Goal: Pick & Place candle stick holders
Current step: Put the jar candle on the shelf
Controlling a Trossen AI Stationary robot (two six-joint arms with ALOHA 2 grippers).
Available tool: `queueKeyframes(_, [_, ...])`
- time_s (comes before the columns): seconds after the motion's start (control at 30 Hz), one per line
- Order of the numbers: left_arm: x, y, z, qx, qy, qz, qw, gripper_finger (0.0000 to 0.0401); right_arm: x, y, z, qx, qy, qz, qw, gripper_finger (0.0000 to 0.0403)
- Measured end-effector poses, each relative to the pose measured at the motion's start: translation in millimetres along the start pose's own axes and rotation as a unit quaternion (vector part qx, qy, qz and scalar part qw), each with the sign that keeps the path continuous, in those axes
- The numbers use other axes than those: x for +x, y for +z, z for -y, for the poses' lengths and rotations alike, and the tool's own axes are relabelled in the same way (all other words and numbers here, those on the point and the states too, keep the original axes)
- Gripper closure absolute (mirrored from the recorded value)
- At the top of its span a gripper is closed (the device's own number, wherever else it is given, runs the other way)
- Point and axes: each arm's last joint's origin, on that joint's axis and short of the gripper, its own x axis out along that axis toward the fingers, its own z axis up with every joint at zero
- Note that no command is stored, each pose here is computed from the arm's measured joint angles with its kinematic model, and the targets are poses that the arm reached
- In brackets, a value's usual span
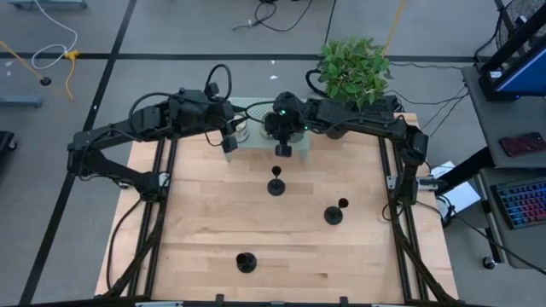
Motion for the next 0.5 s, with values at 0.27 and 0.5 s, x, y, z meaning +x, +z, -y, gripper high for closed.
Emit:
queueKeyframes(0.27, [0.0, 0.0, 0.0, -0.007, 0.001, 0.0, 1.0, 0.0295, -0.2, 0.2, 0.4, 0.023, 0.0, 0.002, 1.0, 0.0386])
queueKeyframes(0.5, [0.0, 0.1, -0.2, -0.013, 0.003, 0.0, 1.0, 0.0295, -0.2, 1.3, 0.8, 0.023, -0.002, 0.008, 1.0, 0.0383])
